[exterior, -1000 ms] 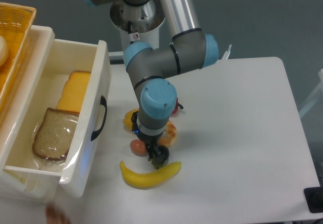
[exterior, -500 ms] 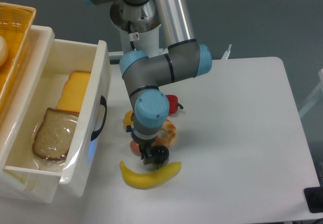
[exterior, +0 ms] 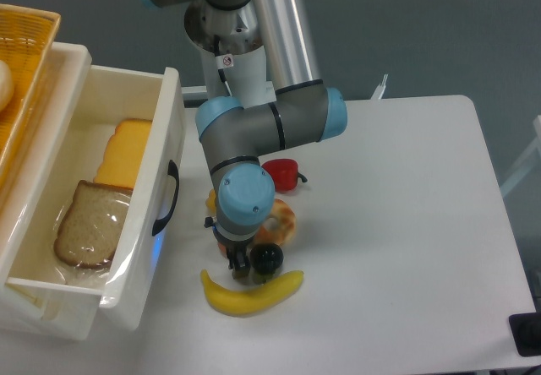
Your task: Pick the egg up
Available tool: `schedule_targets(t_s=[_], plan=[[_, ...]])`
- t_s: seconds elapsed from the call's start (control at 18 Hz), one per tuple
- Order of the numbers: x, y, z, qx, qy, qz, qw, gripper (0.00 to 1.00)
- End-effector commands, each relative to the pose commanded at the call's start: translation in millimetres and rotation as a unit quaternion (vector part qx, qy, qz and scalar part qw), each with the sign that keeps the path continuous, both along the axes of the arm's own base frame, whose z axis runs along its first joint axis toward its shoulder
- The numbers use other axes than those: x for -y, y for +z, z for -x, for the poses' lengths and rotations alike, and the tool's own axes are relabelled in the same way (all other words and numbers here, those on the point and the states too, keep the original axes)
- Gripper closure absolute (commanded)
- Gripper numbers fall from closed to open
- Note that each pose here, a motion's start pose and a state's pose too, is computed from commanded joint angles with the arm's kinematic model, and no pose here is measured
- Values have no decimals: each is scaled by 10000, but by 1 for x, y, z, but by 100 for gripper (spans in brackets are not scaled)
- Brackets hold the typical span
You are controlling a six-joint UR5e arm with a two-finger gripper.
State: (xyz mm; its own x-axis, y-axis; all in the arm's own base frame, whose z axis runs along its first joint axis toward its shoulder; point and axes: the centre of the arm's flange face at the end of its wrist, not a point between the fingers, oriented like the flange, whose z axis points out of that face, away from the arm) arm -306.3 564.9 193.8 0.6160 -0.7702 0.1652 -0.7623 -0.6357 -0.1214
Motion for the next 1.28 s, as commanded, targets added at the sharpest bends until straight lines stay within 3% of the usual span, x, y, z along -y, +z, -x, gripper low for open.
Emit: schedule_targets(t_s=[0.39,0.83,1.11,1.28], plan=[[1,-7,-1,41,1,35,10000,8],[-1,-6,-1,23,62,21,10000,36],[0,-7,-2,28,54,36,10000,42],[0,-6,-1,23,54,30,10000,52]])
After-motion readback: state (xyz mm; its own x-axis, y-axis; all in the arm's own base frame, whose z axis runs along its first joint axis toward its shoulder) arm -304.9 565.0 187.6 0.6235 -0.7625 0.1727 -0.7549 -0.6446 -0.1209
